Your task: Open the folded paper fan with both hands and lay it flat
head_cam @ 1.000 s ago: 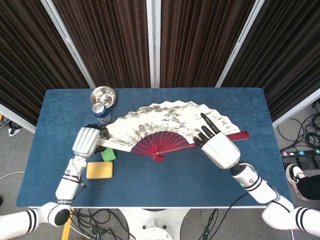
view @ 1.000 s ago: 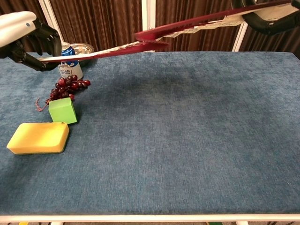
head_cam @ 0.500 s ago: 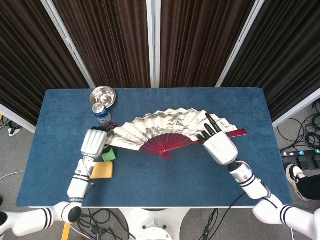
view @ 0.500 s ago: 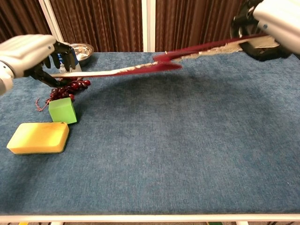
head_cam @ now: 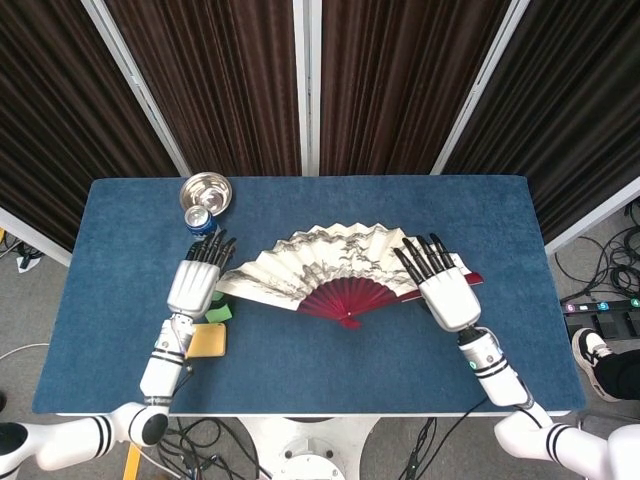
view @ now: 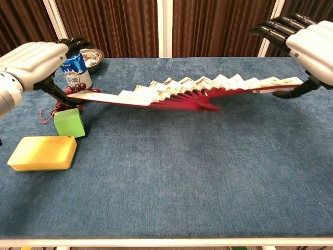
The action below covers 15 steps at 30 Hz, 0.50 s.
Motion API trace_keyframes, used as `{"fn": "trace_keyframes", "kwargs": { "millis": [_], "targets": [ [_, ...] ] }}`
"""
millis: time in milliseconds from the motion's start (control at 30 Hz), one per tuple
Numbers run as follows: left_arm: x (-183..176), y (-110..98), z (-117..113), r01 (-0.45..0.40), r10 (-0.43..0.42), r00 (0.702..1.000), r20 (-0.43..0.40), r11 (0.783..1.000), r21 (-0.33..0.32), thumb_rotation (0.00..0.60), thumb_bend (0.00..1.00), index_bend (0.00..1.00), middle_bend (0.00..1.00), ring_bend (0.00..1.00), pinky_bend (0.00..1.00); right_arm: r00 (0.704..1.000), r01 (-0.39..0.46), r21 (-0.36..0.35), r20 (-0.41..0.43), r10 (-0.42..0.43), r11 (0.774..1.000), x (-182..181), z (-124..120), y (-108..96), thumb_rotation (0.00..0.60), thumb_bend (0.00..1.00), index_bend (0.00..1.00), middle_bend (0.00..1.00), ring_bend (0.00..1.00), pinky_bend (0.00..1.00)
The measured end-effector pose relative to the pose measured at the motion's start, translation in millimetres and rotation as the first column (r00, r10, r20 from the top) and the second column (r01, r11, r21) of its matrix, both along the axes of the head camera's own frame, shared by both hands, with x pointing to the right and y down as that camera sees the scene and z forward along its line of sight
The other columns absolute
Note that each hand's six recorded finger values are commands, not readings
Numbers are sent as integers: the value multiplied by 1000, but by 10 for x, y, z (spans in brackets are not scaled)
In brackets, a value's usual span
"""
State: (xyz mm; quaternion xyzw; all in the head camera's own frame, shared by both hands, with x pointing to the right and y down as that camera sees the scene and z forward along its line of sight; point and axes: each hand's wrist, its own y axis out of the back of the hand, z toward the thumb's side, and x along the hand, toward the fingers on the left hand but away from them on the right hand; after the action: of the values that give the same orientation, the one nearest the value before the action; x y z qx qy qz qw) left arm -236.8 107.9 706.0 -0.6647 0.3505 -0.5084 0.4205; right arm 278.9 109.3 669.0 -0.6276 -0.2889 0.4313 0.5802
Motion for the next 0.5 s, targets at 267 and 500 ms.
{"fn": "trace_keyframes", "kwargs": {
  "millis": [267, 500],
  "targets": [
    [-45, -2, -155, 1, 0, 1000, -19, 1000, 27, 600, 125, 84, 96, 42, 151, 998, -62, -180, -27, 58, 982, 110, 33, 119, 600, 0, 0, 0, 0, 0],
    [-212, -21, -275, 48, -47, 997, -55, 999, 15, 600, 125, 84, 96, 42, 152, 993, -105, -362, -85, 79, 926, 339, -17, 189, 600, 0, 0, 2, 0, 0]
  ]
}}
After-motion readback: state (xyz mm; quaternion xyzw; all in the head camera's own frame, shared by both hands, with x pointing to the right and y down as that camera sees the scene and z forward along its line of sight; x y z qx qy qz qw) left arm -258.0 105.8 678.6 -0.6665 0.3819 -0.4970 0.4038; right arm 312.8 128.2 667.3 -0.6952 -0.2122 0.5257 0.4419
